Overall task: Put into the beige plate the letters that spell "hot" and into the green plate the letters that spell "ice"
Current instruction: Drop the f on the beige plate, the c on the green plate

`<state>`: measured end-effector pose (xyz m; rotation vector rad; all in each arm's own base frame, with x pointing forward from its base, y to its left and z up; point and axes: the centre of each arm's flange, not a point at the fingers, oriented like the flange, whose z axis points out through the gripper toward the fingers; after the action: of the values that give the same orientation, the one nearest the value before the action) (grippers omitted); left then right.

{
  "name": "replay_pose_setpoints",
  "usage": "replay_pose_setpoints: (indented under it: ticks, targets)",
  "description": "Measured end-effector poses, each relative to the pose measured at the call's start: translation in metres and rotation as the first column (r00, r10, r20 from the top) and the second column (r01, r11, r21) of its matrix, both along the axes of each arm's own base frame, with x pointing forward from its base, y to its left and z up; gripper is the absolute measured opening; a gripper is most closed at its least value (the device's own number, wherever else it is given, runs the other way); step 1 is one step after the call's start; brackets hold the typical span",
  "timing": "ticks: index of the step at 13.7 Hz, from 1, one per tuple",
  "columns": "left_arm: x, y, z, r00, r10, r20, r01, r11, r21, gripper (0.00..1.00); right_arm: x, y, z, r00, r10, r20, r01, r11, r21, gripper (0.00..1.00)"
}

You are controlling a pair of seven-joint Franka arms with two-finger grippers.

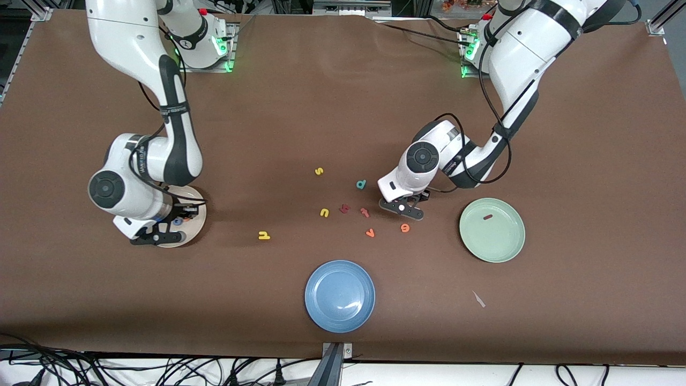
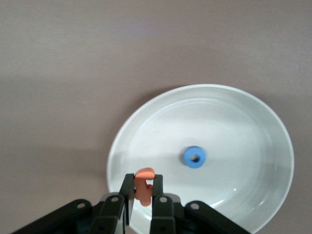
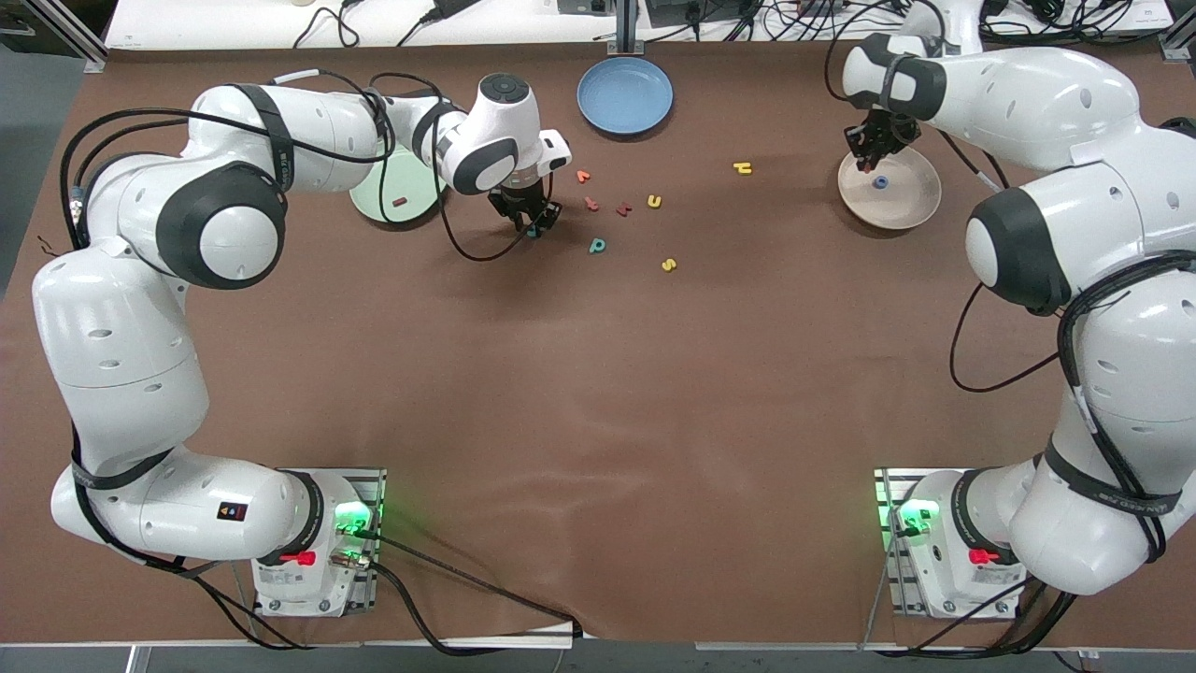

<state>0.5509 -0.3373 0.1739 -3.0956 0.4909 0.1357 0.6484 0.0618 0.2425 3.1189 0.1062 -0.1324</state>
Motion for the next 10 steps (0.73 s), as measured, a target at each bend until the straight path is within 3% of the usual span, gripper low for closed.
replay_pose_setpoints:
  ticks: [2,3,7,10]
  targets:
    - [0.0,0.0,0.0,1.0,0.014,0.001,-0.014,1.0,0.001,0.28,0.001,-0.012,0.0,1.0,-0.019,0.002,0.018,1.0,0.008,0.2]
    - [0.0,-0.001,0.0,1.0,0.02,0.001,-0.02,1.0,0.001,0.21,0.001,-0.01,0.0,1.0,-0.018,0.004,0.018,1.0,0.01,0.29]
    - [-0.002,-0.008,0.003,1.0,0.025,0.006,-0.025,1.0,0.0,0.21,-0.003,0.019,-0.002,0.997,-0.079,-0.007,0.079,0.997,0.015,0.71]
    - [0.01,-0.007,0.03,0.999,0.033,0.04,-0.033,0.999,0.004,0.21,-0.004,0.045,0.001,0.986,-0.168,0.001,0.168,0.986,0.011,1.0]
